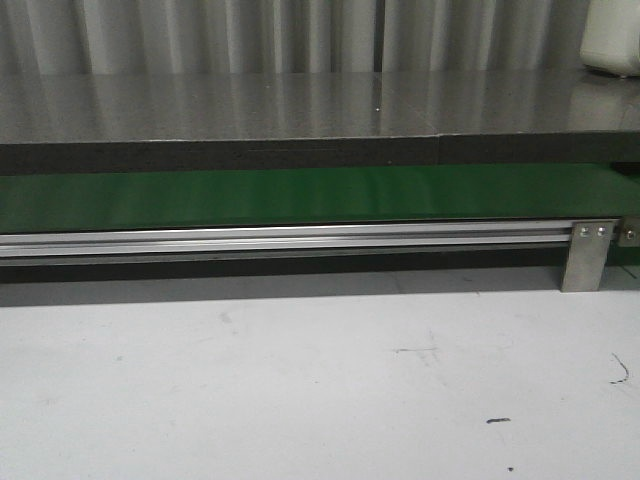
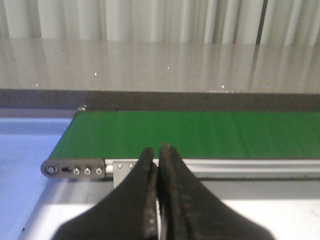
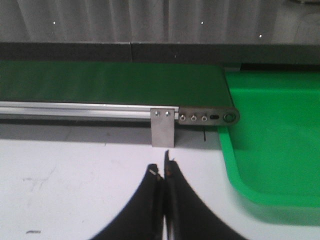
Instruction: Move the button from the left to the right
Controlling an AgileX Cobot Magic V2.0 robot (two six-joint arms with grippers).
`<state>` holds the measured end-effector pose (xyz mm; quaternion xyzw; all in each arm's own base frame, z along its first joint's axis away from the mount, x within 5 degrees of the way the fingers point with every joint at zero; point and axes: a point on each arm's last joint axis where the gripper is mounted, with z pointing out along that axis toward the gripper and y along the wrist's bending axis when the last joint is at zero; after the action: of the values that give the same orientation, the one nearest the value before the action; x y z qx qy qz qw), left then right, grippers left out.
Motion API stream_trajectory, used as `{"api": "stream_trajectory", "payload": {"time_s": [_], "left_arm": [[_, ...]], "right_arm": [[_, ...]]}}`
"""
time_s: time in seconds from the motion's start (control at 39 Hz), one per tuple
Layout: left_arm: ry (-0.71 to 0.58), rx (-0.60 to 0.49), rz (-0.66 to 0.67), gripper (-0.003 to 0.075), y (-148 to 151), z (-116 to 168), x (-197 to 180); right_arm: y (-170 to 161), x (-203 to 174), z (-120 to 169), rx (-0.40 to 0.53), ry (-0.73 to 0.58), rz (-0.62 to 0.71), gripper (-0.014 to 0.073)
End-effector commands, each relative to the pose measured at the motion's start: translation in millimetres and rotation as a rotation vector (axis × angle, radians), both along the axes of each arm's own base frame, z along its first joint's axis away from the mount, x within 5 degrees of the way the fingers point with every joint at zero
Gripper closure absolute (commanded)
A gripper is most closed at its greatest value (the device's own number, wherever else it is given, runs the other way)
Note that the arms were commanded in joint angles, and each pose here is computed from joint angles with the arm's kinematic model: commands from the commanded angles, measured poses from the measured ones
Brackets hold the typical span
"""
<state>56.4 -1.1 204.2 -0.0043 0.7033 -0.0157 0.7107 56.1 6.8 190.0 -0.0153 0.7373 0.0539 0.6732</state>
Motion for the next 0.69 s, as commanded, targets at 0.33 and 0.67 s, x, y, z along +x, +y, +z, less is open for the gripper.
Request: {"api": "stream_trajectory", "payload": {"time_s": [0.33, 0.67], "left_arm": [[-0.27, 0.015, 0.008, 0.0741, 0.6, 104.5, -10.4], [0.044, 0.086, 0.007, 0.0741, 0.3, 145.7, 41.1]], "right_arm": [[0.1, -15.6, 117.3, 0.026, -0.215, 0.013, 0.0662], [5.6, 42.9, 154.1, 0.01, 0.033, 0.029, 0.0662]]}}
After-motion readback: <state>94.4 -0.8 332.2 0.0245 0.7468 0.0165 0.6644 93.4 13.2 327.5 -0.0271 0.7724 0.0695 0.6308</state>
